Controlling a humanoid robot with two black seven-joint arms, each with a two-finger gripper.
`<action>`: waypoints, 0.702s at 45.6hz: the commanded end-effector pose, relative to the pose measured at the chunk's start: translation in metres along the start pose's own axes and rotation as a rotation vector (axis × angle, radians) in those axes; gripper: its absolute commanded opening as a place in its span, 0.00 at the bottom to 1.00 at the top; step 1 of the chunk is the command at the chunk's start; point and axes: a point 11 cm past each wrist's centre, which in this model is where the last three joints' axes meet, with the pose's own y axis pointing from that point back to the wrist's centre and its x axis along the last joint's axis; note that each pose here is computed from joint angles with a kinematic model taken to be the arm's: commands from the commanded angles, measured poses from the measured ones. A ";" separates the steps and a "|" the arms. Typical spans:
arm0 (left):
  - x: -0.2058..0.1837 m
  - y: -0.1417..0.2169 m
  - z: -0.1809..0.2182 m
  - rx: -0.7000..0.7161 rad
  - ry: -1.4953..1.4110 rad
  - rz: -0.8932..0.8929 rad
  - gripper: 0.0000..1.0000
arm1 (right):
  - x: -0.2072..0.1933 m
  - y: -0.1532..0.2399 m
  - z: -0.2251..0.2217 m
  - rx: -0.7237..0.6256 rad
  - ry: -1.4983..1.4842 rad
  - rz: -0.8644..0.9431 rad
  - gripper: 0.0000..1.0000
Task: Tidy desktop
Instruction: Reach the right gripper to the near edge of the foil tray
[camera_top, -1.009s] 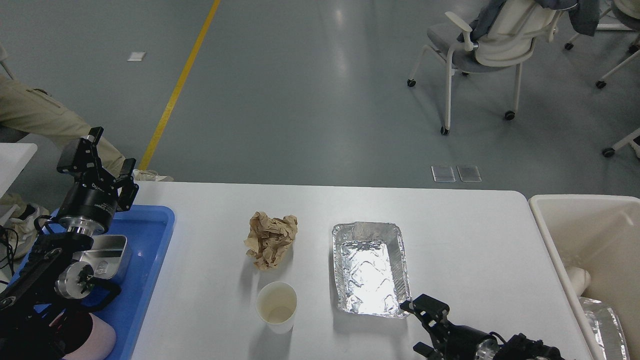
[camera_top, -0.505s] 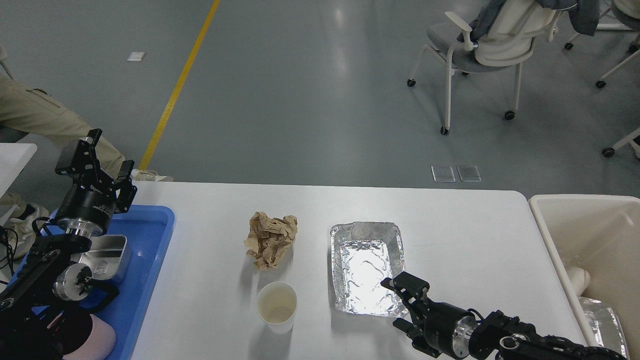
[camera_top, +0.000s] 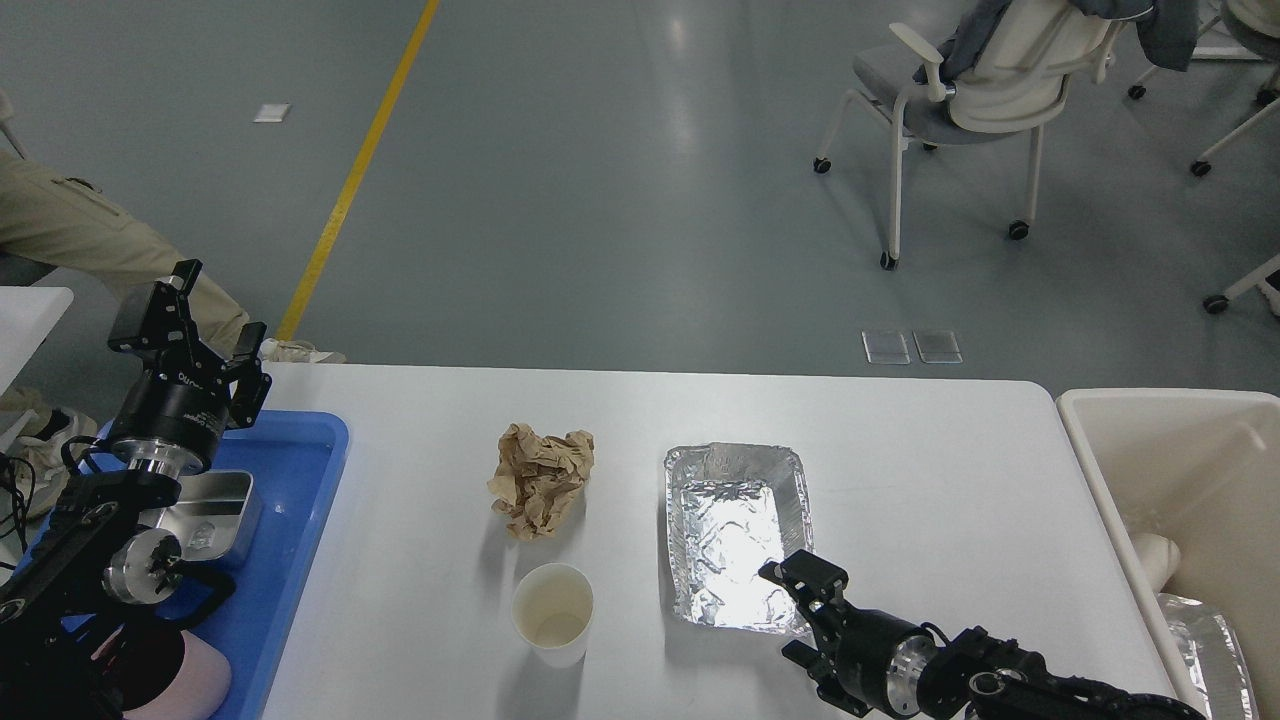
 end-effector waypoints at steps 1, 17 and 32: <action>0.000 0.000 0.000 -0.001 -0.001 0.000 0.97 | 0.001 -0.006 0.002 -0.003 -0.007 0.008 1.00; 0.000 0.001 0.001 -0.005 0.003 -0.001 0.97 | 0.001 -0.011 -0.006 0.025 0.027 0.005 1.00; 0.005 0.005 0.001 -0.007 0.005 0.009 0.97 | 0.001 -0.020 0.005 0.012 0.137 0.016 0.77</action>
